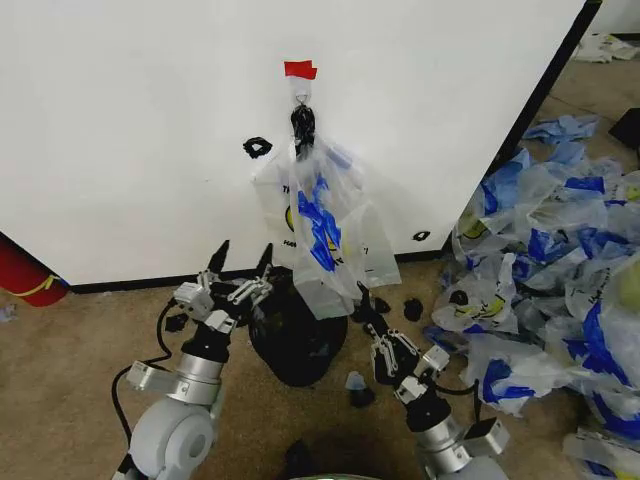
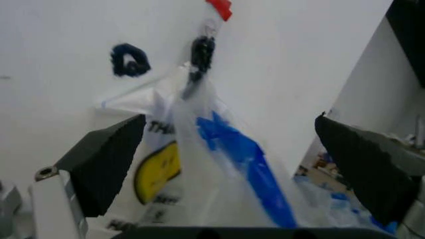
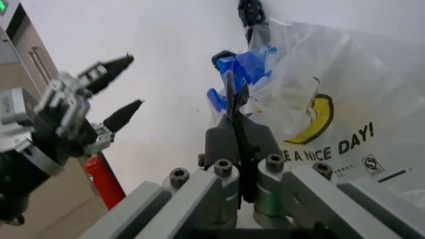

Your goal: Pick up the garbage bag from the wall and place it over the trash bin.

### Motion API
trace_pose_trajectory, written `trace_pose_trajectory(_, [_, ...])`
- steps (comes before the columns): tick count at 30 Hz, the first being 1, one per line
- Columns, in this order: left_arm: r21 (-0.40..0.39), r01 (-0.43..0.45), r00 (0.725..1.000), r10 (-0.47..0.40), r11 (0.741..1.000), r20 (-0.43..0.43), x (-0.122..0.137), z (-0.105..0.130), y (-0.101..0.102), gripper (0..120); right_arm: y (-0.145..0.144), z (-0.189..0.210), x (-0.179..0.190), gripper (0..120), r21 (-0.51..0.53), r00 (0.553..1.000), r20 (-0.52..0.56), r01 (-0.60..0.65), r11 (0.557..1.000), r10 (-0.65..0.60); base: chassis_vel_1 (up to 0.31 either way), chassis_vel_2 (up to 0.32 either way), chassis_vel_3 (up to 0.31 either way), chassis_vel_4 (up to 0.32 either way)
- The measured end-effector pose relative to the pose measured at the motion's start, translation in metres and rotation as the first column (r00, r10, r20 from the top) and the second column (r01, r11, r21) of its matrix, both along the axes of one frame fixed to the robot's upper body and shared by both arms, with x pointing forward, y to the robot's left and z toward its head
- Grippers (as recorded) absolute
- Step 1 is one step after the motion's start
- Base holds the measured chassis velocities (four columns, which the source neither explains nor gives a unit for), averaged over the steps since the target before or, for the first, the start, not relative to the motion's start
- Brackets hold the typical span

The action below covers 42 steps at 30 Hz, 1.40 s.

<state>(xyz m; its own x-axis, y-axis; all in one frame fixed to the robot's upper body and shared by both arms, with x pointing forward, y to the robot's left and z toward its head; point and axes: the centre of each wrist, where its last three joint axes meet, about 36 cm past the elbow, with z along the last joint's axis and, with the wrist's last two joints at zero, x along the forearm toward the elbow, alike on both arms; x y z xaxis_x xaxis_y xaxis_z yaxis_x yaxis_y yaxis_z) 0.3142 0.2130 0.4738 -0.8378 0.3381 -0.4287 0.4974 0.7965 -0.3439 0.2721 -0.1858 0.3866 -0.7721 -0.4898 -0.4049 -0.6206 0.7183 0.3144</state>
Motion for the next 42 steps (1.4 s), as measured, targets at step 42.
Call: trace_pose_trajectory(42, [-0.106,0.281,0.928,-0.298,0.954,-0.223,0.064,0.030,-0.017,100,0.006,-0.004,-0.009,0,-0.041,0.997,-0.057,-0.055,0.998,0.053,0.000,0.000,0.000,0.000])
